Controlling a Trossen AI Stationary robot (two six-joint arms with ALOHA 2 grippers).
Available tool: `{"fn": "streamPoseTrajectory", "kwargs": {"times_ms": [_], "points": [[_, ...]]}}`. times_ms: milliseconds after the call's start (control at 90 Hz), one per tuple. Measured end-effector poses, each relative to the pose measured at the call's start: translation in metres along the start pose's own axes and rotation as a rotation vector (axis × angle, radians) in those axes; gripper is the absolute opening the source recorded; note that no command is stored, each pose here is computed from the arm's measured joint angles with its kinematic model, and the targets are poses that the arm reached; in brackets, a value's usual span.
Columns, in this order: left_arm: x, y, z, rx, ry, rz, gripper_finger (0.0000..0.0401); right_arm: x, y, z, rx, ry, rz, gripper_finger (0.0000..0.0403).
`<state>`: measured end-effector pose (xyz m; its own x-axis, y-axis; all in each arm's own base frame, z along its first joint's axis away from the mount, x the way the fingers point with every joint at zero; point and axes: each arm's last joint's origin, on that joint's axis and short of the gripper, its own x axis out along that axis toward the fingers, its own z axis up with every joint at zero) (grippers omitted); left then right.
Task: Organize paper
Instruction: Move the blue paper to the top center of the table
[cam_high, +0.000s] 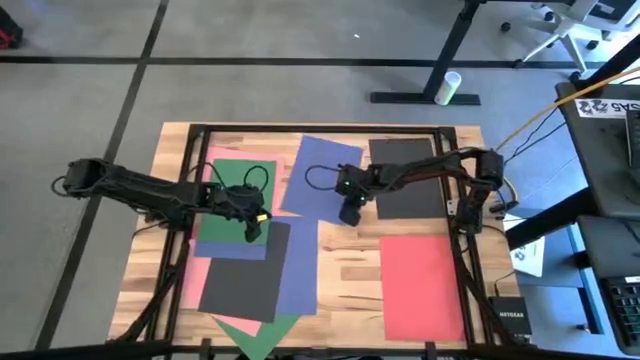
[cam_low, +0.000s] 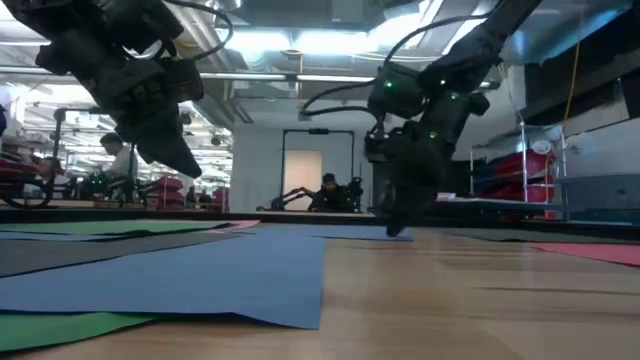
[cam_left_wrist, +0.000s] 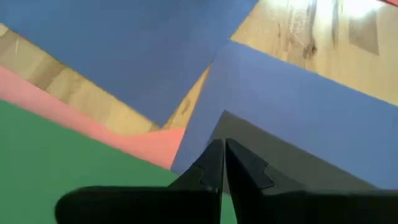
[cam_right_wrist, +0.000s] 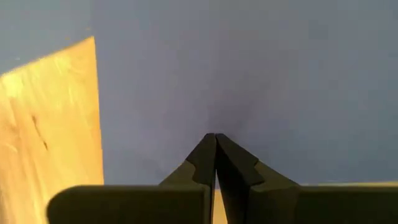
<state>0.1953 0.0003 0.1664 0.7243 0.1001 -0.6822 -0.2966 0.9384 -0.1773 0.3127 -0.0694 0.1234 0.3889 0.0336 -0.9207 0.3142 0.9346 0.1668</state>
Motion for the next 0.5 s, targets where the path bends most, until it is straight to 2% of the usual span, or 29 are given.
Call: {"fn": "streamPoseTrajectory", "kwargs": {"times_ms": [267, 500], "points": [[0.0, 0.0, 0.0, -0.001, 0.0, 0.0, 0.0, -0.011, -0.005, -0.003, -0.032, 0.013, -0.101, 0.0], [0.0, 0.0, 0.0, -0.002, 0.0, -0.001, 0.0, -0.027, -0.002, 0.001, -0.044, -0.048, -0.078, 0.0]]}}
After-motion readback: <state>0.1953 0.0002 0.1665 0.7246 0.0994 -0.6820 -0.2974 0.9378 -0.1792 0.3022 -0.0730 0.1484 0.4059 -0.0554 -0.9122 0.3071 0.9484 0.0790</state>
